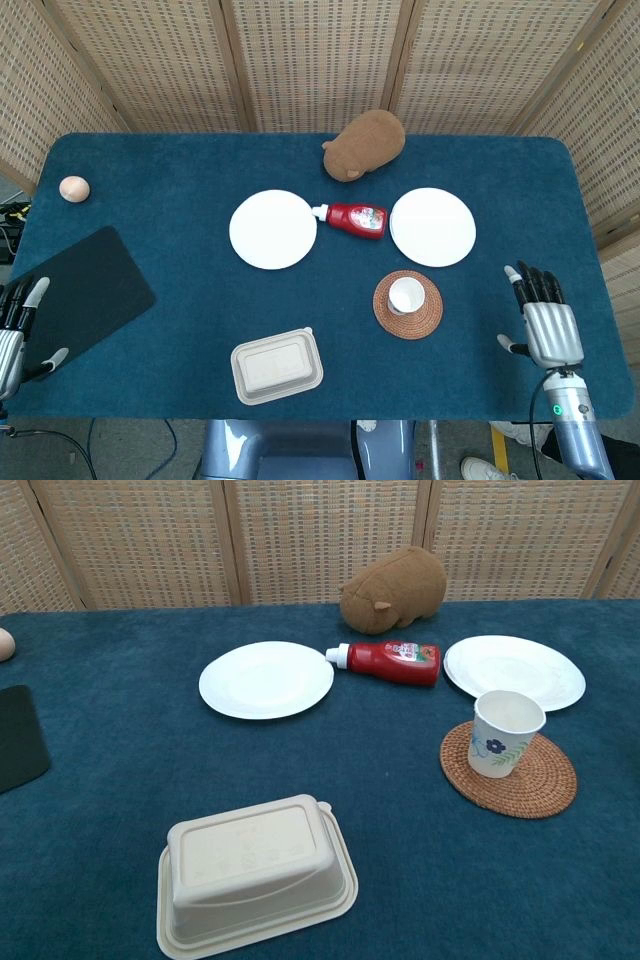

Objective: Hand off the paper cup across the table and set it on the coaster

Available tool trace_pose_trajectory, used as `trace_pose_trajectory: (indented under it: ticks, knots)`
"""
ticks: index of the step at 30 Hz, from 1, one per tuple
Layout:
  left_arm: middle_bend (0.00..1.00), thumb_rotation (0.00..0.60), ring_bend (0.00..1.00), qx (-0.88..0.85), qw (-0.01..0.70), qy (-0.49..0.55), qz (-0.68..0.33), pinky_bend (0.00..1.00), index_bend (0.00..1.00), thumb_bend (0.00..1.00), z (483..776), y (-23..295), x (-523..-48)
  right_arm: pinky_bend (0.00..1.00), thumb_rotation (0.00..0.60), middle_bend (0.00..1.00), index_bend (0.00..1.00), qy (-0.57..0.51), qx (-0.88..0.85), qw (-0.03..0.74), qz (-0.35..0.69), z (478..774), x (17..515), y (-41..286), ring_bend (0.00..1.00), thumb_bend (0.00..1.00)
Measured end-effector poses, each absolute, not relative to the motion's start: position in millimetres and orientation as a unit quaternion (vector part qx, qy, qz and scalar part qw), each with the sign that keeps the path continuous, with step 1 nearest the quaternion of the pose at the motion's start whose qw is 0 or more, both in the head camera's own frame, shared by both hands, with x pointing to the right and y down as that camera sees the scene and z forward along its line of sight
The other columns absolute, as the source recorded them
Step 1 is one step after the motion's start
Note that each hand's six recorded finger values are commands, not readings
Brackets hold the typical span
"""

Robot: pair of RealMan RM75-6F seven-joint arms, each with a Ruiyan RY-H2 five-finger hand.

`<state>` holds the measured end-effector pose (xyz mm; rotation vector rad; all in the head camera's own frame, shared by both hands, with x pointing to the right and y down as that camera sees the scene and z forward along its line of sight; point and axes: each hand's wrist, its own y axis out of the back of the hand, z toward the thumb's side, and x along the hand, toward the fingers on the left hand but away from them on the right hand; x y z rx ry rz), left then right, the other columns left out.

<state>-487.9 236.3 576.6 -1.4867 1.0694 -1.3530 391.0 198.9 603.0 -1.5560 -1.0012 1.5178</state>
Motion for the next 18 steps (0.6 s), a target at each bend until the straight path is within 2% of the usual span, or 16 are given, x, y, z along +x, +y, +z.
trace_pose_trajectory:
  ticks: [11,18]
  knots:
    - [0.00,0.600,0.00,-0.609,0.426,0.445,-0.500,0.00,0.00,0.07,553.4,219.0,-446.2,0.00,0.600,0.00,0.00,-0.401,-0.605,0.386,0.570,578.7,398.4,221.3,0.00,0.02]
    - [0.00,0.600,0.00,-0.603,0.435,0.425,-0.516,0.00,0.00,0.07,560.2,219.0,-450.6,0.00,0.600,0.00,0.00,-0.400,-0.605,0.389,0.568,574.1,402.2,222.9,0.00,0.02]
